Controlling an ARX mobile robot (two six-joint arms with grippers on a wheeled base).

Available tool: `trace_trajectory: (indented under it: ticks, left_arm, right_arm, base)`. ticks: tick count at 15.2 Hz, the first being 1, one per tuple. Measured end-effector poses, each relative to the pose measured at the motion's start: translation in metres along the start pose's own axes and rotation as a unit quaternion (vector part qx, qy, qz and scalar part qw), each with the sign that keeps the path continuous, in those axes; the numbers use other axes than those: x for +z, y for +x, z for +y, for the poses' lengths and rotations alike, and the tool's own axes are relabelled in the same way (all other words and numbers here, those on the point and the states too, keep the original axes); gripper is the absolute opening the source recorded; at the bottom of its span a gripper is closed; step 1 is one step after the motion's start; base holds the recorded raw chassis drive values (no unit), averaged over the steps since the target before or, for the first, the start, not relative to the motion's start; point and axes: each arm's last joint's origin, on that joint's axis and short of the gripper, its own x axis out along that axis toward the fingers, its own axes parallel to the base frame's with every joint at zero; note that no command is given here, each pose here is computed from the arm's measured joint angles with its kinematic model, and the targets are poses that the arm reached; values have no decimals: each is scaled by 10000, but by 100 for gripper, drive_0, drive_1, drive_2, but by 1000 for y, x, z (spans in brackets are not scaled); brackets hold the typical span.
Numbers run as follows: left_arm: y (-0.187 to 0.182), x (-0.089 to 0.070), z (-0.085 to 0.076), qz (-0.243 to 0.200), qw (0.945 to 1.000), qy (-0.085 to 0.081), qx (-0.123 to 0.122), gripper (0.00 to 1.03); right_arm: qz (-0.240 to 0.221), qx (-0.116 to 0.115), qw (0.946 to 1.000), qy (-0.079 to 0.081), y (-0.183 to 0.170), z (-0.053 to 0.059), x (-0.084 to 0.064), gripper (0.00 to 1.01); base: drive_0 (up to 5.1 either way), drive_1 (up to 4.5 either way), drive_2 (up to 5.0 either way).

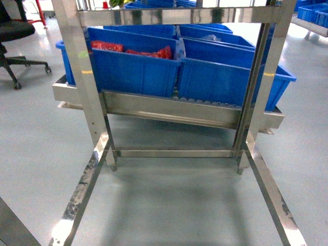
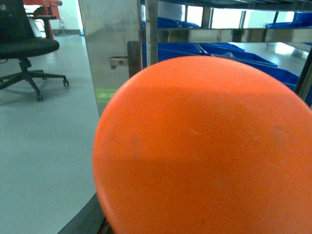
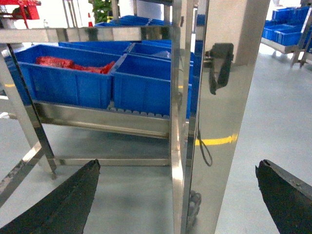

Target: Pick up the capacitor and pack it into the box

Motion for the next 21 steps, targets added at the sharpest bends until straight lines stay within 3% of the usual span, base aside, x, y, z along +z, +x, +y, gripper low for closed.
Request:
trace_trajectory:
  ticks: [21]
  left_arm:
    - [0, 0, 0, -8, 10000, -2, -4, 45]
  right_arm:
    - [0, -4, 10000, 0, 0, 0, 0, 98]
  base:
    - [0, 0, 0]
